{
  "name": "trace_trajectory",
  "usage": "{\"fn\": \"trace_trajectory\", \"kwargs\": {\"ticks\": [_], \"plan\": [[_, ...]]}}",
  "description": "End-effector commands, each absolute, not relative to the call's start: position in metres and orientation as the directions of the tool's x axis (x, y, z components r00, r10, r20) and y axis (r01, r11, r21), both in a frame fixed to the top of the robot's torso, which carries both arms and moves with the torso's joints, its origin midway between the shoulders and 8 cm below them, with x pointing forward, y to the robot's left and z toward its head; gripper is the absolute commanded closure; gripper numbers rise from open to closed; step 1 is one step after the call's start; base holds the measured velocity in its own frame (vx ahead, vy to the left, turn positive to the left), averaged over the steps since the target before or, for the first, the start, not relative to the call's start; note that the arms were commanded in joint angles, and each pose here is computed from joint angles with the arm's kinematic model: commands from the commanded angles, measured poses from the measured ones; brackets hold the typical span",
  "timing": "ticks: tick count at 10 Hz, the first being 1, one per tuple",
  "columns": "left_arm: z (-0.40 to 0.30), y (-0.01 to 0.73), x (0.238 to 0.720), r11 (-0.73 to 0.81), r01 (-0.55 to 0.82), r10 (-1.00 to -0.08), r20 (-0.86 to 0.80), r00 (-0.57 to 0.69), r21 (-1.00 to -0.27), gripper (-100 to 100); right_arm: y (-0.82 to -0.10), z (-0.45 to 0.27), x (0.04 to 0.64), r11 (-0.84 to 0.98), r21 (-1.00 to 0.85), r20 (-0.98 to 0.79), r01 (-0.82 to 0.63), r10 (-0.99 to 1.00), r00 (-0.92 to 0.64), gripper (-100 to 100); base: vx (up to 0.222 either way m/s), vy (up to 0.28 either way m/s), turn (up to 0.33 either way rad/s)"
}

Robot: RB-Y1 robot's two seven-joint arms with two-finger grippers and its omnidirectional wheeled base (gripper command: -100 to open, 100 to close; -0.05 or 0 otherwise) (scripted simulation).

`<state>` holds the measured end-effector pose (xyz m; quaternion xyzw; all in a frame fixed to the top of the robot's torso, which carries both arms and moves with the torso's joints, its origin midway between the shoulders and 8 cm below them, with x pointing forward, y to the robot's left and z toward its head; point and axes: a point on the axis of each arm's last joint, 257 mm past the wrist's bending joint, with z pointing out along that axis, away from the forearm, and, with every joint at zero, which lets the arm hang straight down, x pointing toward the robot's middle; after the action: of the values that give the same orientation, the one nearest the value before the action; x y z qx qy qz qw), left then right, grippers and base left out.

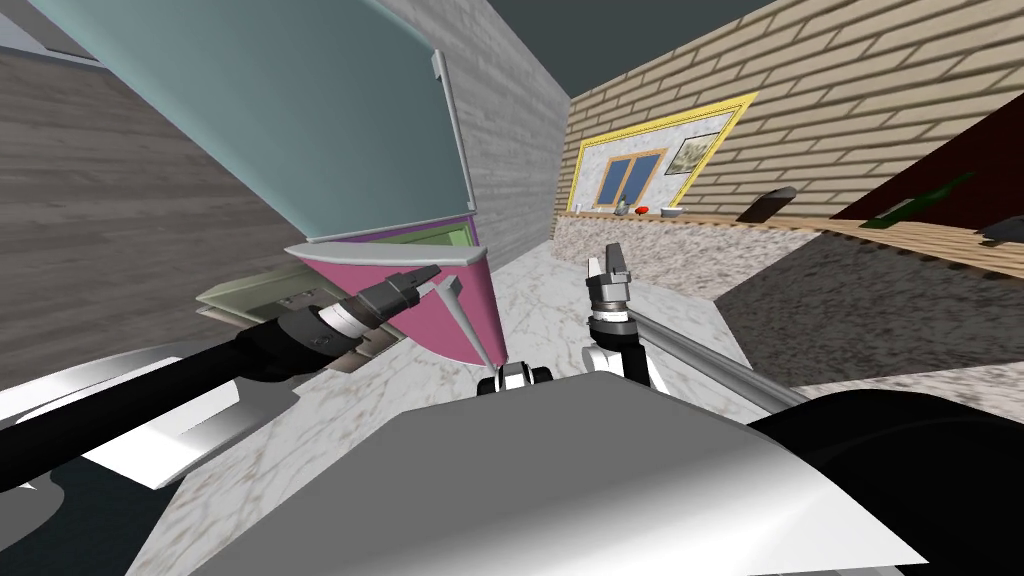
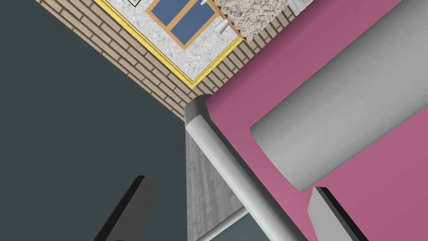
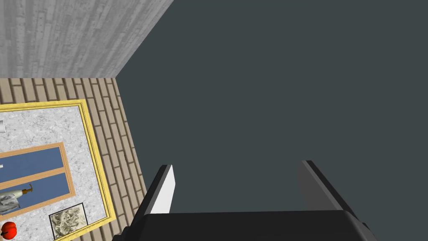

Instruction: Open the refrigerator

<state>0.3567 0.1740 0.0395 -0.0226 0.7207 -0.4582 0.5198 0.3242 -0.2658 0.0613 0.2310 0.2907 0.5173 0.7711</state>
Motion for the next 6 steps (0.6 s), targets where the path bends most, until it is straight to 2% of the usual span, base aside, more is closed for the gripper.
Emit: {"fn": "trace_trajectory", "kwargs": {"ticks": [1, 6], "plan": [[0.0402, 0.1737, 0.3566, 0.578, 0.444, -0.509, -0.728, -0.459, -0.685, 0, -0.2658, 0.0614, 0.3242, 0.358, 0.657, -0.209, -0.663, 0.932, 0.296, 0, 0.000, 0.000, 0.000], [0.0400, 0.1742, 0.3570, 0.579, 0.443, -0.509, -0.728, -0.459, -0.684, 0, -0.2658, 0.0614, 0.3242, 0.358, 0.657, -0.209, -0.663, 0.932, 0.296, 0, 0.000, 0.000, 0.000]]}}
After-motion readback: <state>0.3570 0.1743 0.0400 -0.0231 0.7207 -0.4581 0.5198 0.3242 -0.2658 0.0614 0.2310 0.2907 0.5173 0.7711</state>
